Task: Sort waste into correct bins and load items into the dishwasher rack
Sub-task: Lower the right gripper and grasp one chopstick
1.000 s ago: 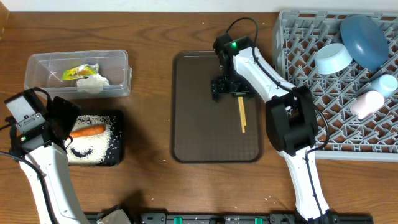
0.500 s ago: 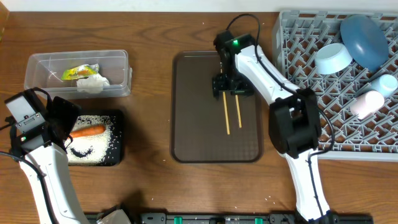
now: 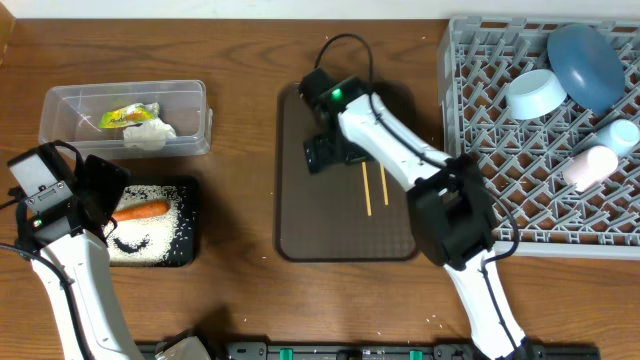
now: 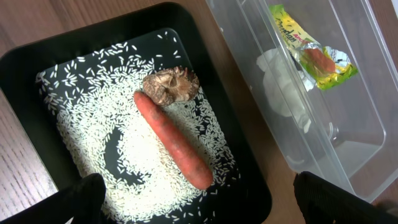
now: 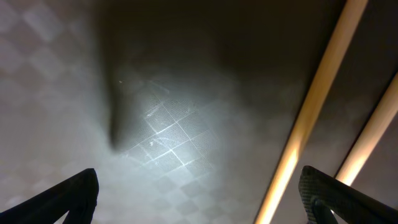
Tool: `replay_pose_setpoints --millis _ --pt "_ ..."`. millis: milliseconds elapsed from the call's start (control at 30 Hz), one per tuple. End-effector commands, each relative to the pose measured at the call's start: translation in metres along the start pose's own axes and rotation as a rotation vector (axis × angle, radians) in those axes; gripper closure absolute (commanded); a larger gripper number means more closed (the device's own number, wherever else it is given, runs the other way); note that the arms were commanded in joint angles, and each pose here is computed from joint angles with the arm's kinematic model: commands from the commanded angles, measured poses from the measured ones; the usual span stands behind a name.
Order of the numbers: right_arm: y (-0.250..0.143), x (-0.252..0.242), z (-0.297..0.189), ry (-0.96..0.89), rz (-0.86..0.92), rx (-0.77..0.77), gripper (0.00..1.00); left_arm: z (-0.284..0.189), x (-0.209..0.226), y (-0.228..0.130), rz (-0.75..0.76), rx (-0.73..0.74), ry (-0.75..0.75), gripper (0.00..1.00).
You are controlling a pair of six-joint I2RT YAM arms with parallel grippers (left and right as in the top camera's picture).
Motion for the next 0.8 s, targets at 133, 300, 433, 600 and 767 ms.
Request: replay_pose_setpoints --millis 133,300,433,600,767 --pt "-0.003 -0.012 0.0 -0.12 0.061 -0.023 0.01 -0.005 -0.001 0.003 0.011 -0.02 -0.003 0.02" --pt "0.0 -0.026 0.001 -0.047 0.053 -0.009 0.01 -0.005 -0.001 0.003 0.011 -0.02 -0.003 0.02" --pt "0.001 -0.026 0.002 0.01 0.057 -0.008 0.01 -0.005 -0.001 0.003 0.011 -0.02 -0.003 0.02" --pt "0.0 -0.02 0.012 0.014 0.047 -0.023 0.01 -0.005 -0.001 0.003 0.011 -0.02 -0.003 0.02" --pt "-0.007 -0.02 0.028 0.013 0.065 -0.003 0.01 -0.005 -0.001 0.003 0.011 -0.02 -0.003 0.02"
Point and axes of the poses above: each gripper's point midway between its finger pads, its own z axis out along the fingers, its own x axis along the line the jaws close on, y = z × x, the point moved 10 cm from there along -z, back along the fingers, and after that the axes turned 13 degrees about -z, right-handed, at the moved point
